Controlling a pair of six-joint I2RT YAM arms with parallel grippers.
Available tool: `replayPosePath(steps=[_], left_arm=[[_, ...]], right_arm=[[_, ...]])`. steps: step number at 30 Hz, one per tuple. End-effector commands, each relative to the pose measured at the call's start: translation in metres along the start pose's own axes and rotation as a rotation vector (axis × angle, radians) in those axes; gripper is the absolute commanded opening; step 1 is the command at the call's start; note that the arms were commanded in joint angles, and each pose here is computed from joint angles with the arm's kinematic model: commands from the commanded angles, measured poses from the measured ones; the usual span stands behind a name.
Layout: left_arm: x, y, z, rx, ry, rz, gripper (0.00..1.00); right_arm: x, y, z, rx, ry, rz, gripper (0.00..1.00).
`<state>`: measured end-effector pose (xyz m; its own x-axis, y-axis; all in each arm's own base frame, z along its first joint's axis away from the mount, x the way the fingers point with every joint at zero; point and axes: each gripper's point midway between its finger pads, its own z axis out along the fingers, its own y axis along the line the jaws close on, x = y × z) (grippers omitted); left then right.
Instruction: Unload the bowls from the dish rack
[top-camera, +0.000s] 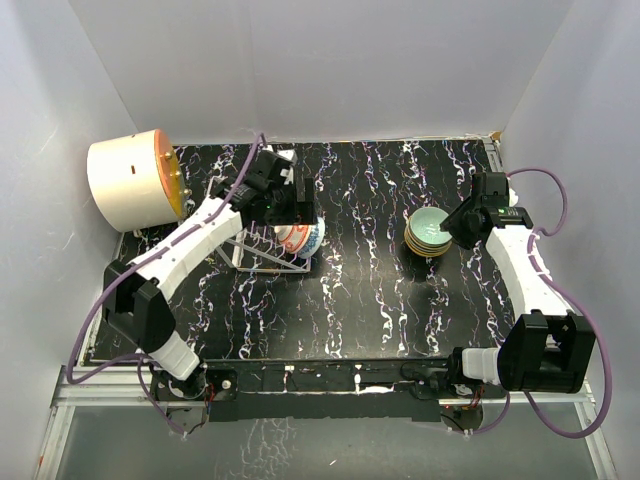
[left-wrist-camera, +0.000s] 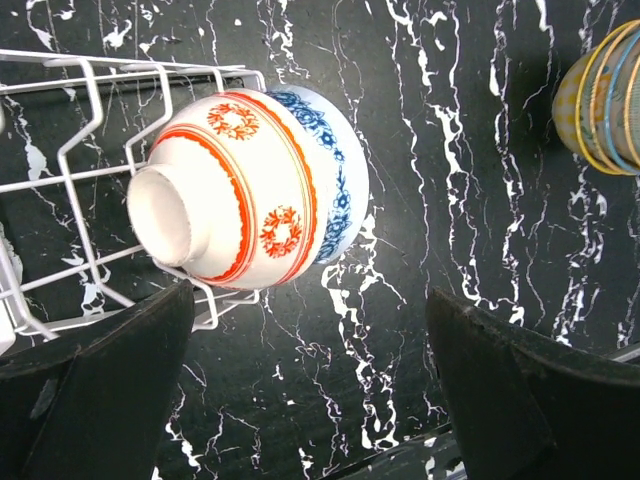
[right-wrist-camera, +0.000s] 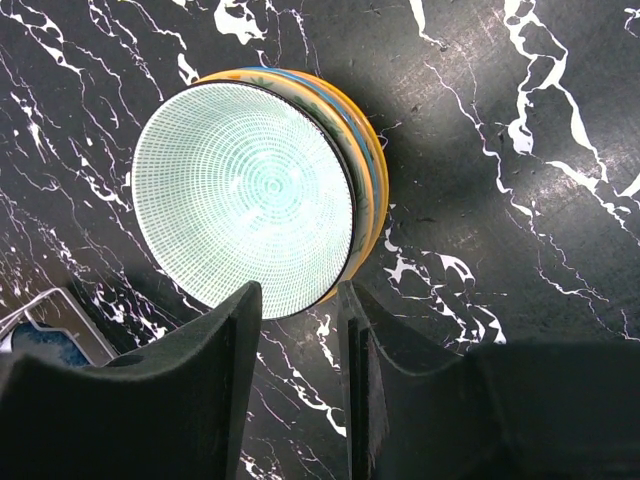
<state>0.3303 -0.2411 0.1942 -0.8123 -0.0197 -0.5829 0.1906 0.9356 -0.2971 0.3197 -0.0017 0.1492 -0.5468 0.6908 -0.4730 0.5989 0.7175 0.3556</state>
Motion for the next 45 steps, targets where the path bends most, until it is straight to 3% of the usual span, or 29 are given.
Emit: replayPosePath(steps=[1, 11, 29, 36, 45], left_arm=[[0.001, 0.001, 0.007, -0.047, 0.014, 0.048, 0.97], [-0.001, 0.022, 0.032, -0.17, 0.039, 0.144, 0.97], [0.009, 0.022, 0.052, -0.173, 0.101, 0.169, 0.89], [0.008, 0.024, 0.055, -0.183, 0.107, 0.181, 0.75], [-0.005, 0.02, 0.047, -0.188, 0.087, 0.185, 0.49]], right_arm=[[-0.021, 0.018, -0.011, -0.067, -0.066, 0.015, 0.38], [-0.02, 0.021, -0.01, -0.091, -0.059, -0.015, 0.39], [-0.021, 0.022, -0.005, -0.085, -0.051, -0.028, 0.39], [-0.019, 0.02, -0.002, -0.079, -0.046, -0.036, 0.39], [-0.02, 0.021, 0.001, -0.077, -0.042, -0.048, 0.39]])
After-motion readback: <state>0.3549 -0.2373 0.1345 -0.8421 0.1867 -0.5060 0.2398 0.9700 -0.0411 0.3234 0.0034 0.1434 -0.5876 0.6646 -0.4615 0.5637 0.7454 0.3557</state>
